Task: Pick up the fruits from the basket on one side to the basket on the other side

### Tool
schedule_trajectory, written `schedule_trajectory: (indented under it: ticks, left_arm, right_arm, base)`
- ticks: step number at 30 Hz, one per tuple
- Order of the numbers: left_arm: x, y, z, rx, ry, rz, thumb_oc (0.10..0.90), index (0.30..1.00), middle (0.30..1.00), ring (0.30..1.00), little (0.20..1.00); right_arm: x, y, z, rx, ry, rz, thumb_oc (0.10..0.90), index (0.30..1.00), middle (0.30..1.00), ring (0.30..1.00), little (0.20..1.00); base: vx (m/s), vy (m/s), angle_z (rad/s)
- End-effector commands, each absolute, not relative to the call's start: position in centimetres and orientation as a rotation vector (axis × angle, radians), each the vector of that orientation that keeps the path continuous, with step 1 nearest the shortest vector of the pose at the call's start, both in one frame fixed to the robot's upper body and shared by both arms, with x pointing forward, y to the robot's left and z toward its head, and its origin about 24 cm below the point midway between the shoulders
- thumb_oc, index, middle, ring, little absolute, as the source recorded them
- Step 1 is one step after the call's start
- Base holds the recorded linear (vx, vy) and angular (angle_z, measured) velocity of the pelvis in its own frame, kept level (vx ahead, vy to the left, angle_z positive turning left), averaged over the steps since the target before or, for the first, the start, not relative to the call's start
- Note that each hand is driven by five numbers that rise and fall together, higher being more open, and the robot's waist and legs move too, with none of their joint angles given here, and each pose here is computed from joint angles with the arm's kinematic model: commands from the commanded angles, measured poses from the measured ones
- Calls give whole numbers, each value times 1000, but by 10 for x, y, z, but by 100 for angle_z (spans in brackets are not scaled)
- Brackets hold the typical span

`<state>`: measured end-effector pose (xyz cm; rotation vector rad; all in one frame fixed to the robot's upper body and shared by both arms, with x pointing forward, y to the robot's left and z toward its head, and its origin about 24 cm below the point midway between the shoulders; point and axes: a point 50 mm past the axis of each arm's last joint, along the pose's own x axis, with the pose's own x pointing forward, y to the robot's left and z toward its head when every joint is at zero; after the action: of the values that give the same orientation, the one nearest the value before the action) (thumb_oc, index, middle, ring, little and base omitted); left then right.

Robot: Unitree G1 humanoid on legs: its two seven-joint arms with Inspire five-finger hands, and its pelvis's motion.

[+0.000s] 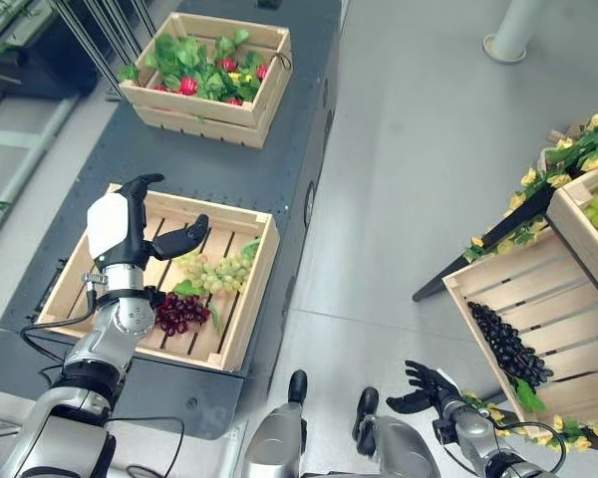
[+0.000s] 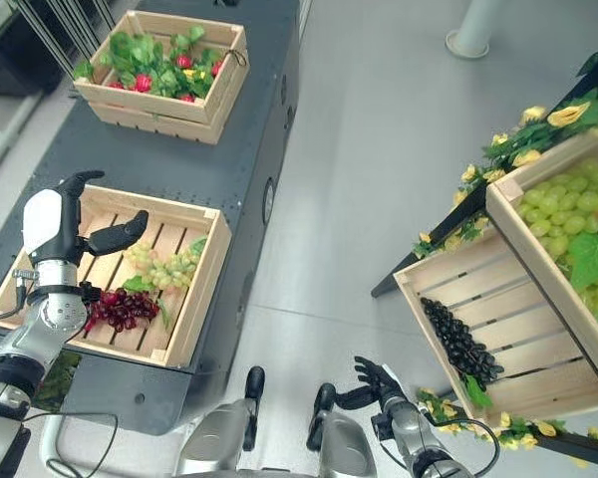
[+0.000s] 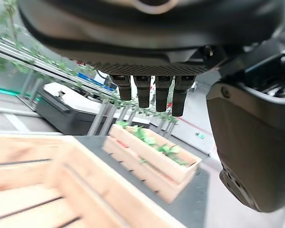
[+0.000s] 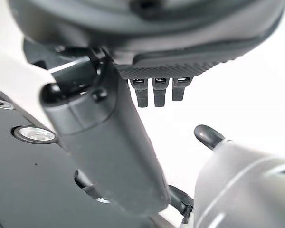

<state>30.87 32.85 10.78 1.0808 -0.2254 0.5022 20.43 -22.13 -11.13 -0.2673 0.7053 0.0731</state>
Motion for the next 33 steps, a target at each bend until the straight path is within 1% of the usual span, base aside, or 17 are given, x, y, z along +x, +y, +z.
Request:
schedule_trajectory:
  ticks: [1,7,15,18,21,27,33]
  left_arm:
    - [314,347,172,1126,-420,707,800,900,900,900,900]
    - [319,354,191,1264,-423,729,800,900,900,900,900]
    - [327,353,216,1441,-428,653,800,900,900,900,900]
    - [330,347,221,1474,-468,614,800,900,900,900,900]
    - [335,335,226,1606,-496,505,800,900,900,900,900]
    - [336,334,233,1706,-479,460,800,900,900,900,900]
    - [337,336,256,1796,-508,537,800,900,900,900,900]
  right_arm:
    - [209,-230,-98,-257,574,27,800,900,900,900,900]
    - [232,-235,-80,-254,498,9,800,900,900,900,900]
    - [239,-249,-72,-319,500,19,800,900,900,900,900]
    - [241,-248,-71,-335,500,37,800,900,900,900,900]
    - [249,-246,-65,-336,465,61,800,900,900,900,900]
    - [261,-242,-49,-339,375,86,800,900,900,900,900]
    - [267,-239,-42,-321,333,89,800,900,900,900,900]
  base:
    - [-105,96,16]
    - [-88,41,2]
    - [-24,38,1]
    - [8,13,5]
    - [11,17,12]
    - [10,25,5]
    - [0,0,0]
